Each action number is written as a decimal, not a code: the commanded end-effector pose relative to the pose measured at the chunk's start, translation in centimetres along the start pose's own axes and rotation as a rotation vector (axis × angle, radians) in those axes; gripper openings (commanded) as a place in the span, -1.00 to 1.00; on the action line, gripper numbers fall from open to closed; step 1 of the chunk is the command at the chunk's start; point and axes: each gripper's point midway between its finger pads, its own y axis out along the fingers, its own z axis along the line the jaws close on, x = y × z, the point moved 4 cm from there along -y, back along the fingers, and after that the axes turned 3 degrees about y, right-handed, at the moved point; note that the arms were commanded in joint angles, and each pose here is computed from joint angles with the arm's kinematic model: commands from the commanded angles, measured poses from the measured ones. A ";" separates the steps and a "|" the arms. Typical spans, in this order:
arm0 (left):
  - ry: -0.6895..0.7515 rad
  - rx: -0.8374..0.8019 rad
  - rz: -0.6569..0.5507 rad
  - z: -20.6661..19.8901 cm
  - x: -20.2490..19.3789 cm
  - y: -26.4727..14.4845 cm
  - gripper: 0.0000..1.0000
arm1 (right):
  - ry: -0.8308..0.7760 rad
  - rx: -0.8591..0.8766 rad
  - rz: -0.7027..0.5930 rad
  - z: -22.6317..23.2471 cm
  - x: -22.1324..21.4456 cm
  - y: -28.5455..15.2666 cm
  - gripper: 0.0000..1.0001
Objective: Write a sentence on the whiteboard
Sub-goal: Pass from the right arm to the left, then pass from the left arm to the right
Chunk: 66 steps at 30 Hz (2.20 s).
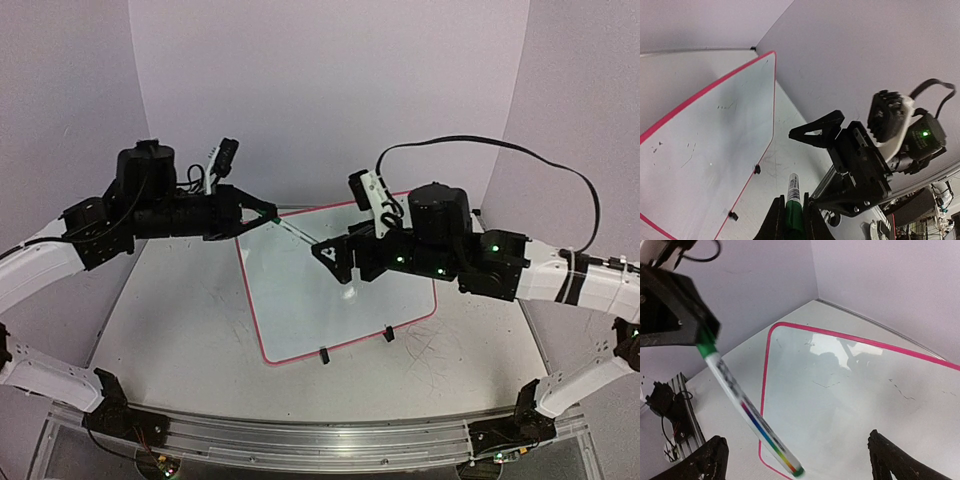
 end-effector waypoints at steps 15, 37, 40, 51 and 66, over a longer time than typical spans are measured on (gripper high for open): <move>0.023 -0.359 -0.352 -5.8 4.9 -3.6 -1.00 | 0.312 0.189 -0.302 2.0 7.0 -7.0 0.97; -0.036 -0.447 -0.321 -6.3 4.6 -2.8 -1.00 | 0.469 0.798 -0.367 5.1 11.2 -5.5 -0.38; -0.041 -0.452 -0.317 -6.3 4.5 -2.8 -1.00 | 0.469 0.807 -0.375 5.1 11.4 -5.5 -0.37; -0.053 -0.466 -0.301 -6.3 4.4 -2.3 -1.00 | 0.488 0.845 -0.404 5.2 11.7 -5.4 -0.36; -0.061 -0.468 -0.298 -6.1 4.3 -2.1 -1.00 | 0.491 0.871 -0.399 5.4 11.8 -4.7 -0.69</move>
